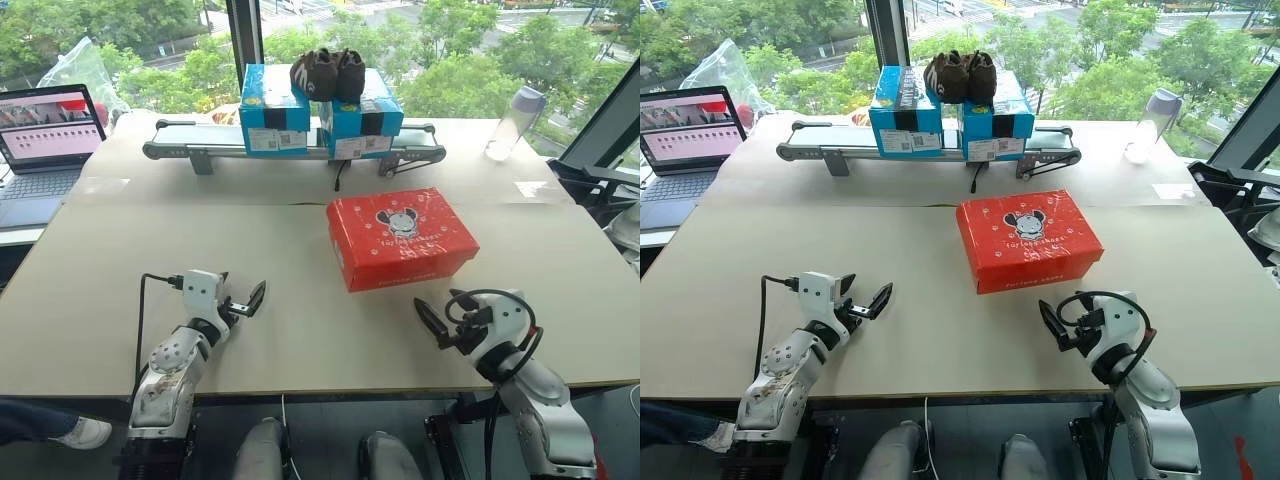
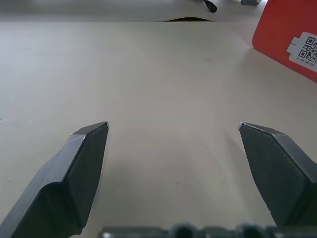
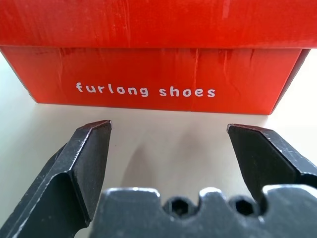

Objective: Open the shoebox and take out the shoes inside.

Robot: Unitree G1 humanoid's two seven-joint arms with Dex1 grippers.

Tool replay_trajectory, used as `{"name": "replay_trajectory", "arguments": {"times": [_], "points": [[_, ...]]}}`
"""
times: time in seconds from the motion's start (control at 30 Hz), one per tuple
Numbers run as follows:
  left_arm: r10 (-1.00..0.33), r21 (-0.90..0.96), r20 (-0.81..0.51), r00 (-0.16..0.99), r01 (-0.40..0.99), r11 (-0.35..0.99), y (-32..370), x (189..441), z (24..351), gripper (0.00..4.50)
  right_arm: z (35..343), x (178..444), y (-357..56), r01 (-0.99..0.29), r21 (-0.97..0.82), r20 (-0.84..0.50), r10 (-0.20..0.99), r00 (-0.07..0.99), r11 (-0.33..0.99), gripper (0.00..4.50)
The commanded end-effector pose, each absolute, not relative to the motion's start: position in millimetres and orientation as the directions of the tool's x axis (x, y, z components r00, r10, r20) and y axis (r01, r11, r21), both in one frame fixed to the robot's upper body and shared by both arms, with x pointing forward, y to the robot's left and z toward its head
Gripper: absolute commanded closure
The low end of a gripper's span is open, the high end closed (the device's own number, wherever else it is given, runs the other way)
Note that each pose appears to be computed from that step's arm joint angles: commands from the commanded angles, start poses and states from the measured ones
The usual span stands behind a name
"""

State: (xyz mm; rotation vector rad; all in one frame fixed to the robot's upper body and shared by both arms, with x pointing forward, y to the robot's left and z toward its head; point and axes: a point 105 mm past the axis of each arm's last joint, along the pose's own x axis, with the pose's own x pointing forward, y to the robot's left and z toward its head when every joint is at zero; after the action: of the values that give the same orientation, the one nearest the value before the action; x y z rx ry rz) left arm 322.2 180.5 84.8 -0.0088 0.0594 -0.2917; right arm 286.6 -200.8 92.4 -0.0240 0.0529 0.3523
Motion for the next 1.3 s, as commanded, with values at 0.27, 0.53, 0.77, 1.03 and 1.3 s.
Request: {"name": "replay_trajectory", "arguments": {"times": [0.27,0.53,0.77,1.03,1.3], "points": [[-0.745,0.153,-0.137,0.653,0.757,0.635,151.4,317.4,155.6,0.0,148.5,287.1,-204.2,-0.438,-0.147,-0.045,0.436,0.899,0.887,0.09],[-0.807,0.207,-0.21,0.551,0.832,0.515,151.8,313.7,184.2,0.0,153.4,274.0,-194.2,-0.546,-0.146,-0.152,0.527,0.836,0.825,0.09],[-0.827,0.222,-0.195,0.528,0.845,0.487,150.1,314.4,205.9,0.0,161.7,268.6,-194.1,-0.585,-0.126,-0.179,0.561,0.808,0.801,0.09],[-0.836,0.246,-0.224,0.5,0.859,0.448,147.3,310.8,214.5,0.0,159.2,266.1,-197.5,-0.595,-0.123,-0.214,0.564,0.798,0.794,2.85],[-0.836,0.29,-0.223,0.501,0.853,0.434,147.5,313.3,235.4,0.0,135.2,274.9,-188.3,-0.574,-0.089,-0.276,0.533,0.8,0.814,4.48]]}}
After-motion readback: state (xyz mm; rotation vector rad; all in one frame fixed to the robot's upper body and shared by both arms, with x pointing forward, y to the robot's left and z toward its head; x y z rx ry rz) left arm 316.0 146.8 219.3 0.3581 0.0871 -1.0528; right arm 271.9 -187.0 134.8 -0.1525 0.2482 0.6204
